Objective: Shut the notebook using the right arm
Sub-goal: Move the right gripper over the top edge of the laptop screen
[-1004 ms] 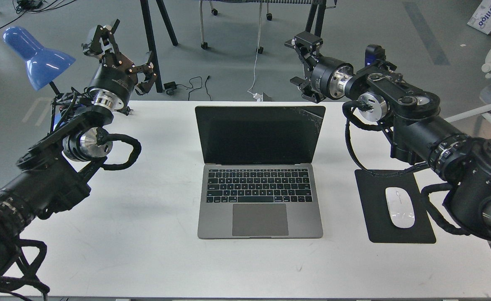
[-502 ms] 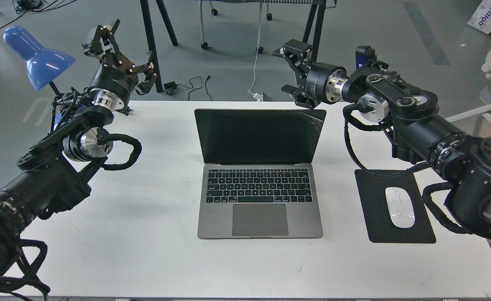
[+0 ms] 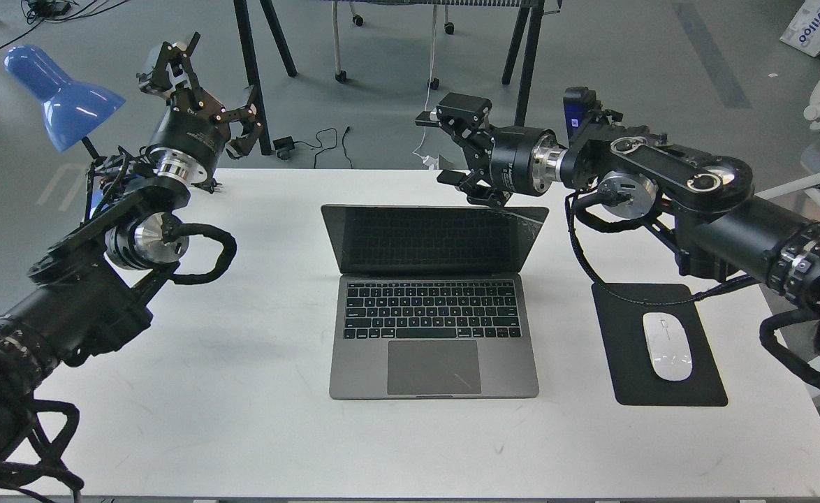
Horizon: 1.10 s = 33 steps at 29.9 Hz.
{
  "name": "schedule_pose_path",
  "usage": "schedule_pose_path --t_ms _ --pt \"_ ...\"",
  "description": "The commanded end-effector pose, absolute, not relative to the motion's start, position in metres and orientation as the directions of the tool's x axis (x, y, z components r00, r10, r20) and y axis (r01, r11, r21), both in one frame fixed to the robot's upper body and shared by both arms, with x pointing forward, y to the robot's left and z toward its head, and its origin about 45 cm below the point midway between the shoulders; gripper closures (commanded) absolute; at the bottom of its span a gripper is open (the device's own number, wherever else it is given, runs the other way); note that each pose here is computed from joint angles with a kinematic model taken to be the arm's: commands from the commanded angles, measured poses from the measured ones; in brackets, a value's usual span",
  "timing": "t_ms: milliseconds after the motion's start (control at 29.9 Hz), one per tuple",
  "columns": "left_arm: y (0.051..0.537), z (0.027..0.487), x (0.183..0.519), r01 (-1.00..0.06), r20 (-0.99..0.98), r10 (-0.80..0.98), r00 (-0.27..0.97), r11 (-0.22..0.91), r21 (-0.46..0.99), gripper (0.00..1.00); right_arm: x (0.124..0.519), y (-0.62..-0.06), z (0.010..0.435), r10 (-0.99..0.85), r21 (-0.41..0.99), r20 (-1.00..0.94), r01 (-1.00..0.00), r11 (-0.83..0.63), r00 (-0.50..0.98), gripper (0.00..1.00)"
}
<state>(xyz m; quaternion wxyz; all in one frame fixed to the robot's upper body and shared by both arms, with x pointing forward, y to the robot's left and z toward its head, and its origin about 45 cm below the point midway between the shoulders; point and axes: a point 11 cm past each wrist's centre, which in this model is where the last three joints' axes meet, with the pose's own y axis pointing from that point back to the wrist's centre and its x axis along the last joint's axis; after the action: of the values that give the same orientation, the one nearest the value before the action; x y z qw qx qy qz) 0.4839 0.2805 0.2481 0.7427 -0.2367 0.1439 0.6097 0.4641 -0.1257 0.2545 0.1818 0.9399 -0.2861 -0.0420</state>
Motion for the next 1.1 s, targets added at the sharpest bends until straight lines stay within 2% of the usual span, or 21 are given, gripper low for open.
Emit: schedule_pose_path --t_ms 0,636,1071 --pt "0.281 0.248 0.484 -0.974 -0.502 0.838 0.215 0.145 -0.176 0.00 0.459 -0.124 0.256 -0.535 0.364 0.020 -0.504 -0.783 0.845 0.00" --pt "0.281 0.248 0.484 -0.974 -0.502 0.838 0.215 0.145 -0.176 0.00 0.439 -0.112 0.250 -0.421 0.430 0.094 -0.418 -0.800 0.902 0.00" --pt "0.281 0.248 0.484 -0.974 -0.502 0.838 0.215 0.145 -0.176 0.00 0.448 -0.105 0.277 -0.400 0.417 0.159 -0.428 -0.802 0.903 0.00"
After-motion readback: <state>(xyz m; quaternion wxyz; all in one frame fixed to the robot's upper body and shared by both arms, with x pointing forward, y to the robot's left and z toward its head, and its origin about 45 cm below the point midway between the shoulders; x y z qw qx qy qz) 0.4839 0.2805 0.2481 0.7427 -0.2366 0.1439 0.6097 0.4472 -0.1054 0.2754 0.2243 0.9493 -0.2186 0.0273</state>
